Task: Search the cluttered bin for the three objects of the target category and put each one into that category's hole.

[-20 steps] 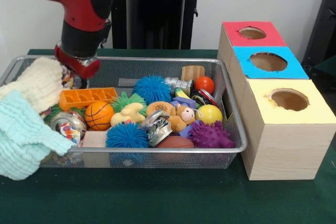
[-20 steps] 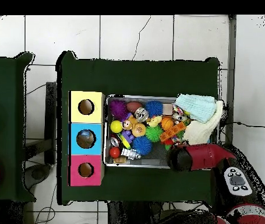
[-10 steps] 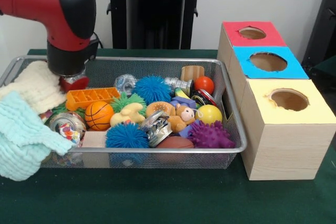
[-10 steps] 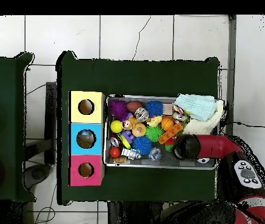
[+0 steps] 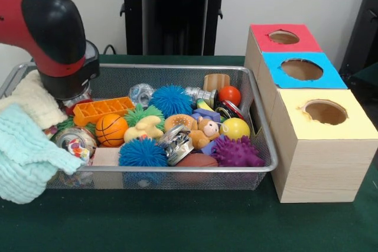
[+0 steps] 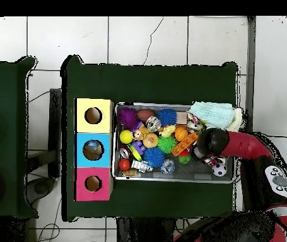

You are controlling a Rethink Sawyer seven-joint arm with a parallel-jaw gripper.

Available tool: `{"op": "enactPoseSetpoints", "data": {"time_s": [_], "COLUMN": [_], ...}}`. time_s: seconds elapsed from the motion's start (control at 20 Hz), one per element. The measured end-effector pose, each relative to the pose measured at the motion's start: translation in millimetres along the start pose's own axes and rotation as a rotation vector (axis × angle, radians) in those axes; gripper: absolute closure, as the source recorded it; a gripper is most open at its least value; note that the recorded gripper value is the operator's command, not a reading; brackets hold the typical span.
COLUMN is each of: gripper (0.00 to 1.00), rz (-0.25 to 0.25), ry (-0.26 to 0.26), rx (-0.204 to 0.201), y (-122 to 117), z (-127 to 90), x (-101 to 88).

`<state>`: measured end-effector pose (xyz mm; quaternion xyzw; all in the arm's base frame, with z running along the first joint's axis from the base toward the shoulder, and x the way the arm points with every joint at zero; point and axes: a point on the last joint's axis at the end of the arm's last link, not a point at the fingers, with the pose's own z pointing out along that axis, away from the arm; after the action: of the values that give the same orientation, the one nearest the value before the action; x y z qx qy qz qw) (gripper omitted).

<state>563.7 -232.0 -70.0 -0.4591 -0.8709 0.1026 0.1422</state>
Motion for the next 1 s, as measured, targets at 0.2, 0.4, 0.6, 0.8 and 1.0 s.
{"op": "enactPoseSetpoints", "data": {"time_s": [0.2,0.4,0.6,0.8,1.0], "gripper": [1.00,1.00,0.00,0.00,0.00], "rz": [-0.022,-0.077,-0.132,-0.110,-0.088], "ry": [-0.014,-0.067,-0.110,-0.076,-0.055], "rx": [0.017,0.036,0.043,0.018,0.001], "y": [2.1,4.5,6.3,2.6,-5.6], "z": [-0.4,-1.5,-6.2,-12.1,-16.9], "x": [1.9,8.6,21.8,28.1,27.7]}}
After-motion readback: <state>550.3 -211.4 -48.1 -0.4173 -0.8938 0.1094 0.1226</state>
